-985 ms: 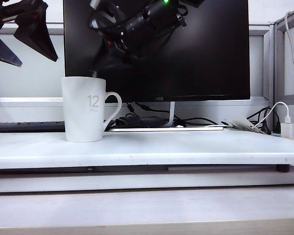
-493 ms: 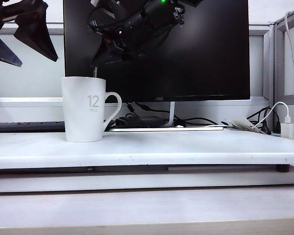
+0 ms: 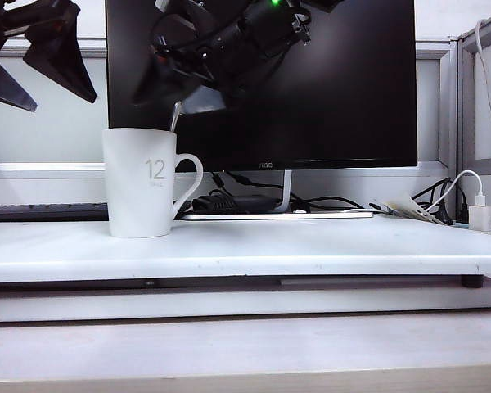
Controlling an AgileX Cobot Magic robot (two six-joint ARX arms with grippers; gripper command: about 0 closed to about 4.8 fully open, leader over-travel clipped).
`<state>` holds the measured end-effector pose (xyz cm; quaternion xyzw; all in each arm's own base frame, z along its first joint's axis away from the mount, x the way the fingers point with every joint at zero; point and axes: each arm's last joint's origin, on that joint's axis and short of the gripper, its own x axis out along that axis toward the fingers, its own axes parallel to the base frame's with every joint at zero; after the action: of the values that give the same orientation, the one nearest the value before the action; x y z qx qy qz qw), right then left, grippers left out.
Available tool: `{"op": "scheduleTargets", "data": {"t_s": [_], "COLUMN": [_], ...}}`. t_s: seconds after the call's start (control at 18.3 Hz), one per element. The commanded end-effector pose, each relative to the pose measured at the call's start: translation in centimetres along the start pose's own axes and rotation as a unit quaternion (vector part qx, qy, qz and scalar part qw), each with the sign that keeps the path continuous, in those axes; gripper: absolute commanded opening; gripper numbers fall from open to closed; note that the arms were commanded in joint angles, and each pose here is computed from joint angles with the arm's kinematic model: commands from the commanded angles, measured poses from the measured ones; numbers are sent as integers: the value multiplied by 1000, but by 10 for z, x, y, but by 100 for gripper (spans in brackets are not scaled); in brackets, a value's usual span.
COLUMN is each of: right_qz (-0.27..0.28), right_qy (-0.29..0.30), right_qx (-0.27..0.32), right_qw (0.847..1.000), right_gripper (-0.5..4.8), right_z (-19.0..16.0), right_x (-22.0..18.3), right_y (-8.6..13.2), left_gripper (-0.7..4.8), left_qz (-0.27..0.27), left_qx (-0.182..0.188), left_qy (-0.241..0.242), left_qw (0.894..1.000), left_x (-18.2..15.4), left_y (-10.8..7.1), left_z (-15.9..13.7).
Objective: Pick up a spoon and stir the liquid in the cup.
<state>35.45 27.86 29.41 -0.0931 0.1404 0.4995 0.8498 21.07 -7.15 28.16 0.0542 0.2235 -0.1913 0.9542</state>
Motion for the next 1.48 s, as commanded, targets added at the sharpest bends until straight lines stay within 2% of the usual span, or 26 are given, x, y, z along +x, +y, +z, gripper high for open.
{"op": "scheduleTargets", "data": {"t_s": [0.05, 0.22, 0.38, 0.49, 0.6, 0.66, 0.71, 0.82, 0.93, 1.04, 1.15, 1.26, 1.37, 1.48], "right_qz": [-2, -19, -57, -102, -121, -138, -142, -174, -220, -251, -272, -275, -270, -249], "right_qy": [-29, -66, -108, -131, -140, -142, -143, -151, -141, -127, -146, -152, -152, -186], "right_qx": [-14, -29, -41, -38, -31, -30, -32, -43, -35, -20, 1, 48, 73, 73], "right_qw": [999, 997, 992, 985, 982, 980, 979, 972, 965, 959, 951, 948, 948, 948], "right_gripper": [445, 474, 477, 477, 476, 476, 476, 476, 476, 475, 475, 475, 474, 473], "right_z": [17, 44, 76, 96, 110, 117, 119, 121, 105, 68, 21, -30, -72, -101], "right_x": [-12, -40, -86, -129, -175, -212, -228, -302, -369, -424, -453, -451, -425, -390], "right_y": [3, 9, 14, 19, 30, 40, 46, 77, 114, 151, 175, 184, 179, 167], "left_gripper": [479, 479, 479, 479, 479, 479, 479, 479, 479, 479, 479, 479, 479, 479], "left_qz": [1, 2, 6, 10, 21, 22, 21, 25, 27, 25, 22, 4, -9, -9], "left_qx": [1, 3, 7, 10, 11, 13, 15, 17, 17, 14, 8, -57, -70, -78], "left_qy": [-16, -43, -105, -149, -199, -236, -259, -311, -317, -316, -296, -252, -222, -210], "left_qw": [1000, 999, 994, 989, 980, 971, 966, 950, 948, 948, 955, 966, 972, 975], "left_x": [-1, -6, -28, -50, -80, -101, -114, -157, -191, -217, -227, -224, -208, -180], "left_y": [0, 0, -1, -2, -3, -4, -5, -9, -12, -15, -17, -17, -17, -16], "left_z": [3, 9, 20, 26, 30, 30, 30, 20, -4, -32, -52, -65, -72, -80]}}
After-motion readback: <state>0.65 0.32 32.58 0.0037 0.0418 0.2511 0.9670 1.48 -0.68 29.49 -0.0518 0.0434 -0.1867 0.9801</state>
